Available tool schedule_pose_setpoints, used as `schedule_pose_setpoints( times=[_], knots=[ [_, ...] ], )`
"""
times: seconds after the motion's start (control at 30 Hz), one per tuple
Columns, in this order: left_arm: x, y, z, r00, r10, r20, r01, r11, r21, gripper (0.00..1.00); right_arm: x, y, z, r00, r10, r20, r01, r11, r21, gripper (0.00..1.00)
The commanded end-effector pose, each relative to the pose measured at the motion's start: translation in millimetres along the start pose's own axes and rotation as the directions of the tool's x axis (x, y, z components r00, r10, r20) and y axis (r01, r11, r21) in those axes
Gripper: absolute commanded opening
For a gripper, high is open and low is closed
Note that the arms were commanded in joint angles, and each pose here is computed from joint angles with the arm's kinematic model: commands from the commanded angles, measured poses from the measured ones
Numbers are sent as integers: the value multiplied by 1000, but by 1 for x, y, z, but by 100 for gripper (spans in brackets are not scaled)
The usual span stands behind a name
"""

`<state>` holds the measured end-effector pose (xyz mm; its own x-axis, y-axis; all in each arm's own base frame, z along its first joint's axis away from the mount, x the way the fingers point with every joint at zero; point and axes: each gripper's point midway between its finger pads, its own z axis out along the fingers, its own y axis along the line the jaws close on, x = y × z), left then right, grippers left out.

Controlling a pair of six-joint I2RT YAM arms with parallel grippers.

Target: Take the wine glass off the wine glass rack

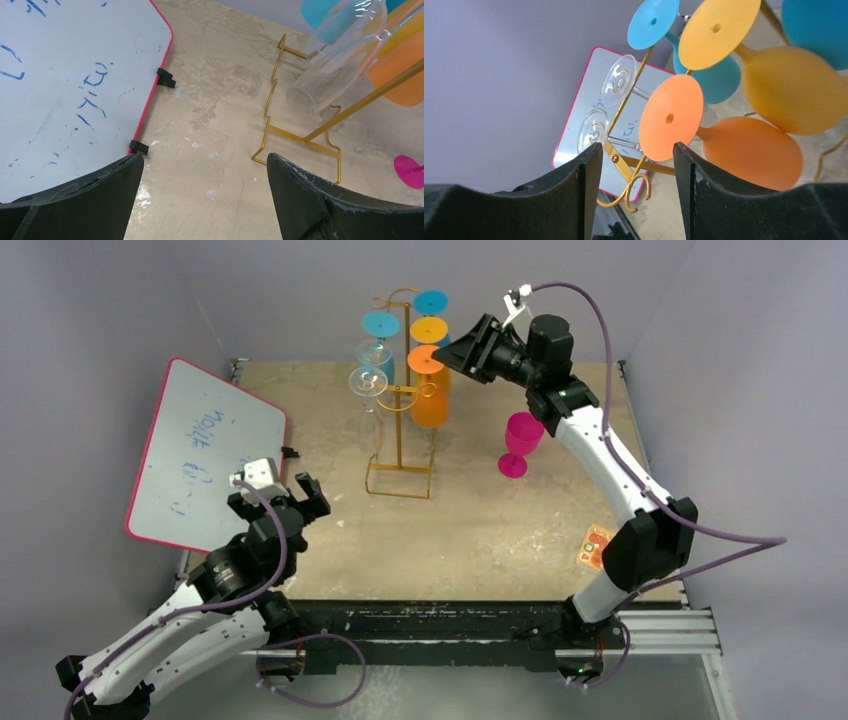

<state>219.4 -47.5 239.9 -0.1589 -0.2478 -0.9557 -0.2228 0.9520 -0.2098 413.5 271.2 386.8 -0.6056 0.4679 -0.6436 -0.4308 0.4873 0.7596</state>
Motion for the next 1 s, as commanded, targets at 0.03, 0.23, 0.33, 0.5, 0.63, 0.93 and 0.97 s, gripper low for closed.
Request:
schedule_pose_setpoints(
  times=[0.03,0.23,0.33,0.5,0.63,0.93,0.97],
  knots=[
    [-13,-4,-1,999,-28,26,28,1000,14,94,0,10,11,993,112,-42,-114,992,-49,58],
    [-12,-4,-1,999,-25,25,25,1000,16,94,-10,-9,12,990,135,38,-137,989,50,59],
    [-12,-5,-1,999,-25,23,24,1000,19,94,-13,-5,9,992,119,47,-121,992,46,60],
    [-10,-7,0,1000,-14,20,14,1000,19,94,-17,1,6,996,82,42,-84,996,38,62],
    [-10,-7,1,1000,-8,18,7,1000,18,94,-19,6,5,996,77,38,-78,997,23,62],
    [-10,-8,1,1000,-10,16,10,1000,21,94,-27,15,1,997,42,57,-43,999,8,63],
    [-10,-8,1,1000,-9,16,8,1000,21,94,-27,15,2,998,36,53,-36,999,5,64]
  ],
)
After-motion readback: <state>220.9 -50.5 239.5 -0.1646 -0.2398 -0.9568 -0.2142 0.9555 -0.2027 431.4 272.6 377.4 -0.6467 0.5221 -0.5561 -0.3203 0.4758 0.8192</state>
